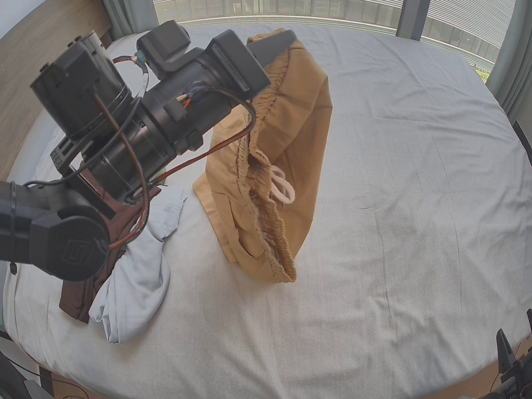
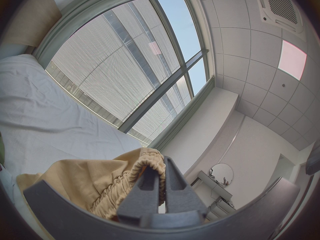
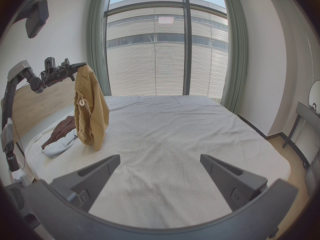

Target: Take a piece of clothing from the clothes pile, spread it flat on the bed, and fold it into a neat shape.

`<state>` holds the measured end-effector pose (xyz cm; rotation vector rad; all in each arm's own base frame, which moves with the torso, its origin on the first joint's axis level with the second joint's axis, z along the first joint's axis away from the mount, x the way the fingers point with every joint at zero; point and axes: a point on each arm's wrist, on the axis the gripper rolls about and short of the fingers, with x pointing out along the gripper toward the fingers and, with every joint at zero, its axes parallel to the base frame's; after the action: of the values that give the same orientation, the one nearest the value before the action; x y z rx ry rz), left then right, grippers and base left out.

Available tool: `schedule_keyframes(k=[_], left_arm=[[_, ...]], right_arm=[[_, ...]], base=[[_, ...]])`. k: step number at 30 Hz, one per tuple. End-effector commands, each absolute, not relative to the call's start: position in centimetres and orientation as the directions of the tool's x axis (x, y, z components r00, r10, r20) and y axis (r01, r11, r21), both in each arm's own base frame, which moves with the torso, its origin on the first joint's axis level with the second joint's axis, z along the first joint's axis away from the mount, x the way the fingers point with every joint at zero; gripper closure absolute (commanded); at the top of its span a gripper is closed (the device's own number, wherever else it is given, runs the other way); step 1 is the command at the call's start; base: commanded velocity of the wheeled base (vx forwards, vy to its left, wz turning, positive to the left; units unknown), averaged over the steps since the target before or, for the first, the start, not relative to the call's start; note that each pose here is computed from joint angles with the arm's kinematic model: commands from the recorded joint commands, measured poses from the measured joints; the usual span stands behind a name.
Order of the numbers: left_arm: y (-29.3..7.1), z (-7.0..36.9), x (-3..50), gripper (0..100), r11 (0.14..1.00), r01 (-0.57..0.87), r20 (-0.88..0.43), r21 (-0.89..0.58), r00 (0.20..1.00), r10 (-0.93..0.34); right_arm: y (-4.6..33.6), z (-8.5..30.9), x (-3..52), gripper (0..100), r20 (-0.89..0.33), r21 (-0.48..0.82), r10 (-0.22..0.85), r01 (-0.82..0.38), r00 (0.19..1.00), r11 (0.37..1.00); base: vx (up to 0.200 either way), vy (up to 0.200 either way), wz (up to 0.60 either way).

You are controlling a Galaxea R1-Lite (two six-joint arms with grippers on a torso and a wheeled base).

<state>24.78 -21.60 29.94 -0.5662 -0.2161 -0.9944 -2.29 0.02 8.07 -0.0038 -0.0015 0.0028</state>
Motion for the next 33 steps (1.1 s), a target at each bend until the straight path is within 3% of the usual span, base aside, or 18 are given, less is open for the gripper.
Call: schedule_keyframes(k=[1, 17, 33], left_arm=[[-22.0, 30.5, 25.1, 100, 0.401, 0.846, 0.439, -0.351, 0.527, -0.727], [-20.9, 33.8, 22.2, 100, 0.313, 0.873, 0.504, -0.375, 0.475, -0.721], [-19.9, 30.1, 23.3, 100, 0.394, 0.817, 0.395, -0.421, 0.556, -0.731]], right_arm=[[0.0, 7.5, -2.3, 0, 0.0, -0.005, 0.003, -0.003, 1.0, 1.0], [0.0, 7.5, -2.3, 0, -0.002, -0.005, 0.003, -0.003, 1.0, 1.0], [0.0, 7.5, -2.3, 0, 0.0, -0.005, 0.003, -0.003, 1.0, 1.0]], base=[[0.0, 0.0, 0.0], [0.0, 0.0, 0.0], [0.0, 0.0, 0.0]])
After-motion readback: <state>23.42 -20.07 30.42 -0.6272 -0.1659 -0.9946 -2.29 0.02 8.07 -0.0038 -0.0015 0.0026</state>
